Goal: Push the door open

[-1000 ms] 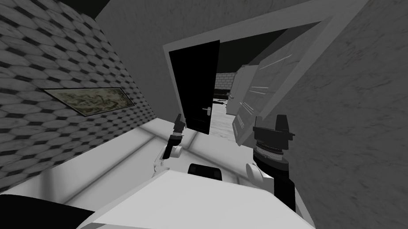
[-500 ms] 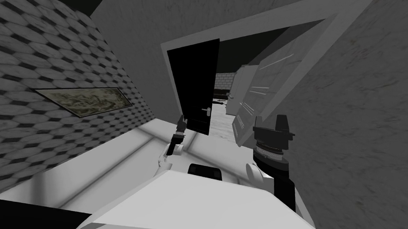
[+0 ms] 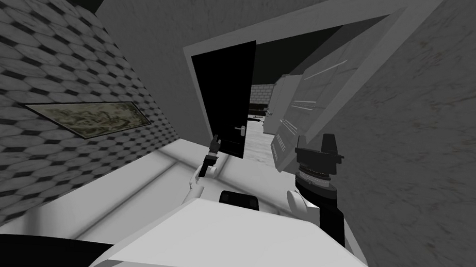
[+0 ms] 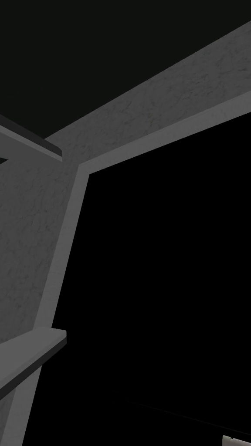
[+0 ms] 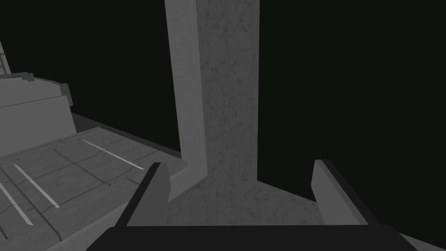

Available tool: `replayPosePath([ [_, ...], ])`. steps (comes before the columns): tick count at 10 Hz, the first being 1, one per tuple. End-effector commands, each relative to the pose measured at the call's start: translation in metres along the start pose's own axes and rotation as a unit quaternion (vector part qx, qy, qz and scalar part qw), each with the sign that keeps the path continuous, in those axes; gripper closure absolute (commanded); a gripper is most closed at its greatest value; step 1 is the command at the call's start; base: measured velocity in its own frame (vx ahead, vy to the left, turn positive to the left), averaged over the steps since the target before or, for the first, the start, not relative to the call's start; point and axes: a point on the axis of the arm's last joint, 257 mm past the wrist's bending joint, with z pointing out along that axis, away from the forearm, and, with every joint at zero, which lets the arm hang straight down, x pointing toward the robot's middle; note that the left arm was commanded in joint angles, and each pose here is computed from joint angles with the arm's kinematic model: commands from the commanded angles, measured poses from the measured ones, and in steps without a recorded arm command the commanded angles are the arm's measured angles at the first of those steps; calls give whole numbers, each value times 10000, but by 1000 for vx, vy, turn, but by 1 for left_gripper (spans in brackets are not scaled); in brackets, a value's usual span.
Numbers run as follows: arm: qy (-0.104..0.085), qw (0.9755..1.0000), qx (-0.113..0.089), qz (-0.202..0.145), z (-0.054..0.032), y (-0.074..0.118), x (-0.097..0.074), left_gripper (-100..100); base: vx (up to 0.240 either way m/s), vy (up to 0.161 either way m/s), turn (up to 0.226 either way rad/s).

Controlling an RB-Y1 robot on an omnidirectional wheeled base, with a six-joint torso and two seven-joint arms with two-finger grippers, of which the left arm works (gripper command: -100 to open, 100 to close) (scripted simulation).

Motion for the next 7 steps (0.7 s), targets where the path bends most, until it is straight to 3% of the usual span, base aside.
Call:
replayPosePath([
  [1,23,9999,-119,-24,29,144,30,-100,48,-1,-13],
  [2,47,9999,-148,-45,83,202,59,-100,73,4,-29],
  [5,64,9995,-304,-64,93,374,83,-100,56,7,-11],
  [7,111,9991,-398,-101,187,513,143,-100,66,-1,-19],
])
